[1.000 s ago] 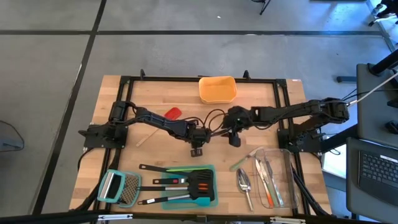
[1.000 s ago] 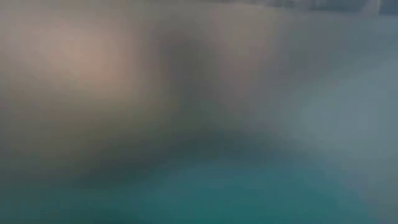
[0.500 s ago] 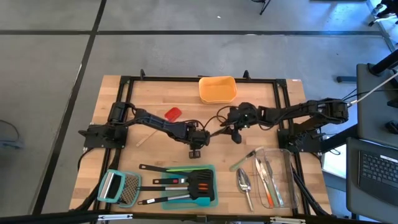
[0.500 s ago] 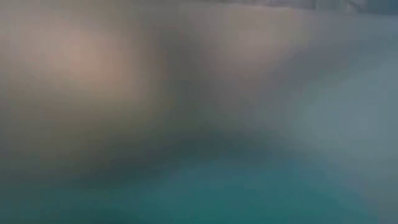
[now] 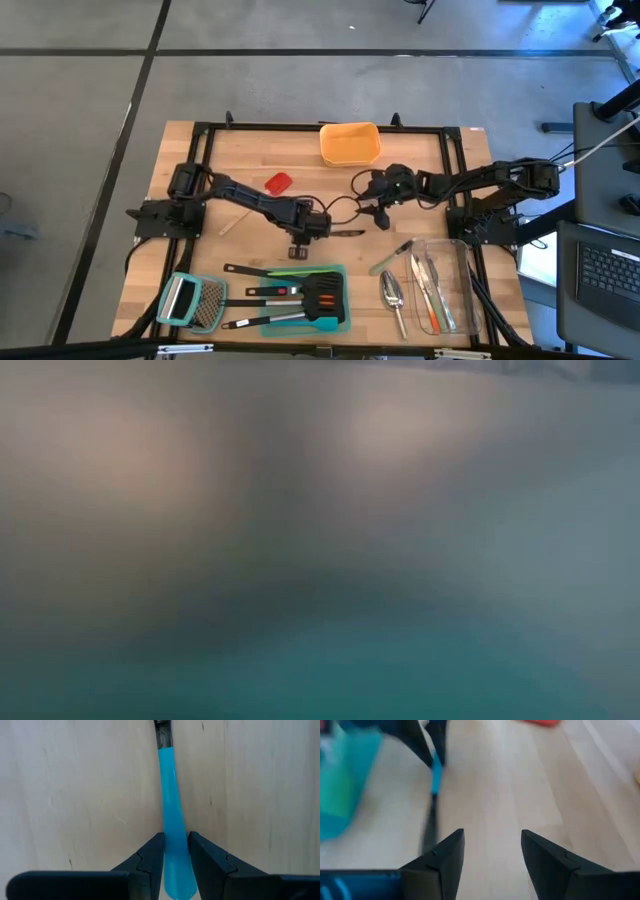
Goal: Pick & Place Kitchen Items
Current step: Put the blue table knife into the transparent bin
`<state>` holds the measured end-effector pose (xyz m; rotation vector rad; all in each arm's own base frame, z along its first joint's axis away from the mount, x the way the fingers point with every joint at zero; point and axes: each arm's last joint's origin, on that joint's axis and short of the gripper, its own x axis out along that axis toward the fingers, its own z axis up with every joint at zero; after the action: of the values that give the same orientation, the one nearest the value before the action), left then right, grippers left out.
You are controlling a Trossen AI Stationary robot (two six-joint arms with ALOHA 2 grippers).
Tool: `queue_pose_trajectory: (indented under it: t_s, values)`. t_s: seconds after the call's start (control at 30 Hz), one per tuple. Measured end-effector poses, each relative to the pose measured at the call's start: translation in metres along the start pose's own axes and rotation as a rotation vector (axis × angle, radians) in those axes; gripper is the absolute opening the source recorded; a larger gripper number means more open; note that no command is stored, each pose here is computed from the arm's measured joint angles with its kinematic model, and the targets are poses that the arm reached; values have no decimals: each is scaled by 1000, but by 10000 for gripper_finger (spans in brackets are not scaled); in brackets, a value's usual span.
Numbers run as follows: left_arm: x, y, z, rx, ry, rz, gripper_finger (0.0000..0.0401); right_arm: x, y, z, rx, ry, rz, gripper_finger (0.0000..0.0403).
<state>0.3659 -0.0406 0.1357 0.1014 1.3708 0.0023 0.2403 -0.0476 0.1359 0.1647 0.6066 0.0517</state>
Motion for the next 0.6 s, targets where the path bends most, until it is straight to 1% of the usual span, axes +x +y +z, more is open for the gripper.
queue_pose_trajectory:
  t_s: [0.07,0.13,0.33,0.5,0.6]
  values:
    - [-2,5,-1,-2,3,-11,91,2,1,-4,-24,36,-43,199]
    - [-4,10,-1,-7,5,-15,91,3,2,-6,-35,50,-61,199]
    - [-3,24,0,-18,-5,-71,91,9,12,-6,-67,38,-21,198]
    - [-2,34,1,-25,-27,-74,91,11,27,-7,-104,48,28,198]
    - [-2,40,2,-38,-37,-69,91,14,37,-10,-167,64,49,198]
